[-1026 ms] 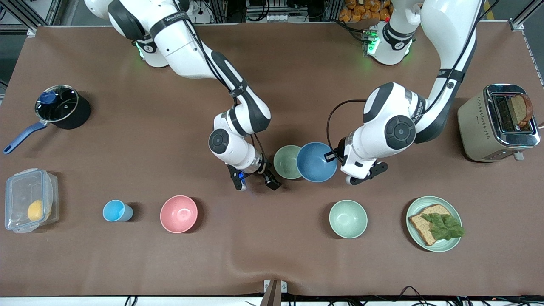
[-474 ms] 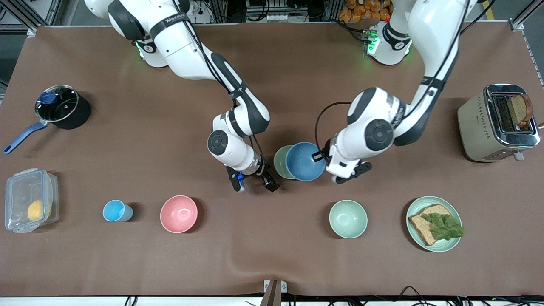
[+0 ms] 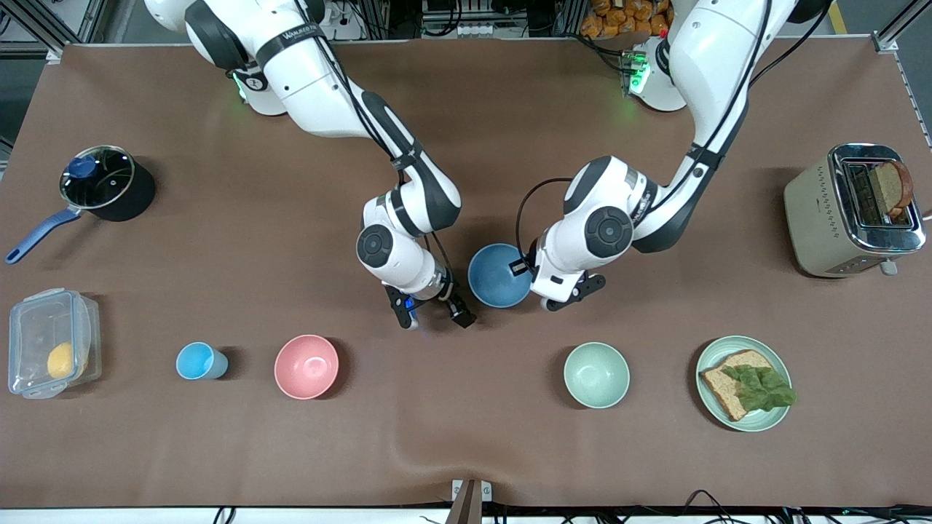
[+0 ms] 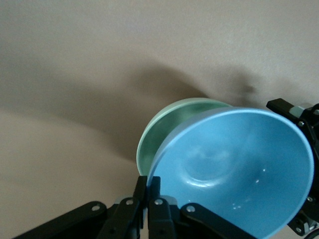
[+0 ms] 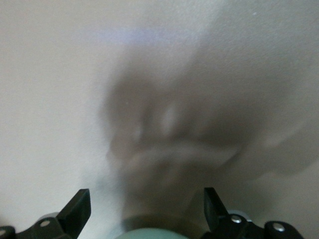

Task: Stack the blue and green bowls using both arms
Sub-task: 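Lower the blue bowl into the green bowl with the left gripper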

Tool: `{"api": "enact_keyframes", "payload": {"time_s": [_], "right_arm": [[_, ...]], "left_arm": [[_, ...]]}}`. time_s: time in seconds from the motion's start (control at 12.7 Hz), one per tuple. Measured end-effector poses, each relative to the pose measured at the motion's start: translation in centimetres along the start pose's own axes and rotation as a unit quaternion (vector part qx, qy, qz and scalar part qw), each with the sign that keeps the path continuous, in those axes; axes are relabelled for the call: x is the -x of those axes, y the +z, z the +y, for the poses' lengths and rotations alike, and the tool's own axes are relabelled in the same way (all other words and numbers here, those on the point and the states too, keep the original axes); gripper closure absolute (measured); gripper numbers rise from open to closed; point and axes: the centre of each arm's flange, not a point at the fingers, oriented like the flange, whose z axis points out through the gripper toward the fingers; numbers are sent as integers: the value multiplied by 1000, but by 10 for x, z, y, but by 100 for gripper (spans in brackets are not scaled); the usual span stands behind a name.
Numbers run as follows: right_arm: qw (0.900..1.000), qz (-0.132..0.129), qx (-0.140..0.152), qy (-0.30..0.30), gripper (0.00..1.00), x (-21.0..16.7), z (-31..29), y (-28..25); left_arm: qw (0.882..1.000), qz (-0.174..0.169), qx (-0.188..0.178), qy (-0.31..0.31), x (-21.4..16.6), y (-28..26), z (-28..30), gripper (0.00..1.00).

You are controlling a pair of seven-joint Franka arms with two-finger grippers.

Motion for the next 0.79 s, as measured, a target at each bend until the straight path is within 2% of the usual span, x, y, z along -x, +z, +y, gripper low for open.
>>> {"api": "enact_keyframes", "payload": {"time_s": [0.16, 0.71, 0.79], "right_arm": [[1000, 10, 7, -1, 0, 3, 2, 4], [1000, 9, 15, 0, 0, 2, 3, 5], [1000, 8, 18, 0, 0, 3, 3, 4]], "left_arm": [[1000, -4, -5, -2, -2, 9, -3, 96], [1000, -2, -1, -6, -10, 32, -6, 96], [1000, -2, -1, -6, -11, 33, -6, 89]]}}
